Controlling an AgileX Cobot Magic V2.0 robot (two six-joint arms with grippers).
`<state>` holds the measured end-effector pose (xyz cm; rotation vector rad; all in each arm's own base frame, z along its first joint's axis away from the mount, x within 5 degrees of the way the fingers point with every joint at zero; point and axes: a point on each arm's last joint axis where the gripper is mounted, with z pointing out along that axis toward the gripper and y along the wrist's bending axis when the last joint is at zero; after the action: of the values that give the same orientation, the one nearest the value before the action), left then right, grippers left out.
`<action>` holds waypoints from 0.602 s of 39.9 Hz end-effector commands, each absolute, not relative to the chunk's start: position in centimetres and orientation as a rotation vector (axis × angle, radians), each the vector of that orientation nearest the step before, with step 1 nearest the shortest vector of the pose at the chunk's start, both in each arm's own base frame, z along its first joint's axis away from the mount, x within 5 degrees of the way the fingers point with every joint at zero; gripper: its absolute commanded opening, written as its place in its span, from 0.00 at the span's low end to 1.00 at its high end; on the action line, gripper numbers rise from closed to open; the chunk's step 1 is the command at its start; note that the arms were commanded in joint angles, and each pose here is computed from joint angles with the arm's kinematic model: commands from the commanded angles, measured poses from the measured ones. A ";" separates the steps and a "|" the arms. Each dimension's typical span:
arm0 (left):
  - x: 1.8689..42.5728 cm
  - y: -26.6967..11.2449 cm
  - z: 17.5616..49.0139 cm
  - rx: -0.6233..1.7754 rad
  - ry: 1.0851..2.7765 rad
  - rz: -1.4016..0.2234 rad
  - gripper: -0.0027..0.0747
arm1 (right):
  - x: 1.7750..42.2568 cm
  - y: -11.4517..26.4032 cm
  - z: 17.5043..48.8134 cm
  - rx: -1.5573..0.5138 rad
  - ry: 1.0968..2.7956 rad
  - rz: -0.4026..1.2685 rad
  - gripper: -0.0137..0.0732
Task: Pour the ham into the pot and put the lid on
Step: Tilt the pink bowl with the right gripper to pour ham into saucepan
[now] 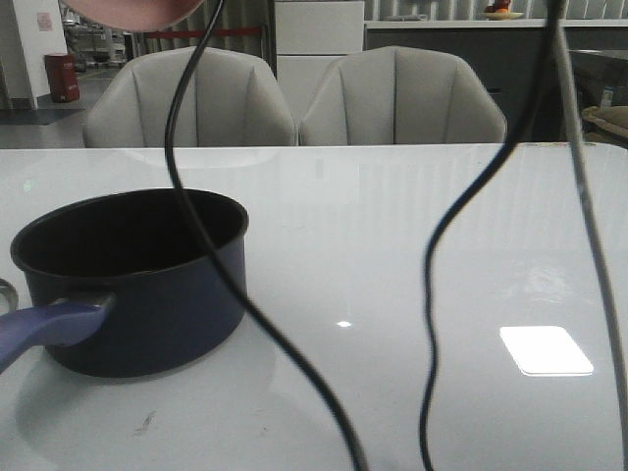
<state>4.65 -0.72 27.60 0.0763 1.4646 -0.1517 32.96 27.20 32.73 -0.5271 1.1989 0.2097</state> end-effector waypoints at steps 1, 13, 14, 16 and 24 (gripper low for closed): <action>4.5 -0.7 29.0 0.065 1.380 -0.168 0.71 | 31.0 25.5 37.9 -0.503 1.192 0.260 0.32; 4.4 -0.7 29.1 0.064 1.369 -0.168 0.71 | 29.1 22.4 37.1 -0.809 1.665 0.336 0.32; 4.4 -0.7 29.1 0.064 1.367 -0.168 0.71 | 29.2 21.9 36.8 -0.830 1.718 0.338 0.32; 4.4 -0.7 29.2 0.064 1.365 -0.168 0.71 | 29.3 21.1 36.3 -0.840 1.795 0.346 0.32; 4.4 -0.7 29.2 0.064 1.365 -0.168 0.71 | 30.8 16.5 34.5 -0.742 2.090 0.311 0.32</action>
<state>4.65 -0.72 27.60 0.0761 1.4647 -0.1521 30.66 18.93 32.13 -0.8563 2.0843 0.3325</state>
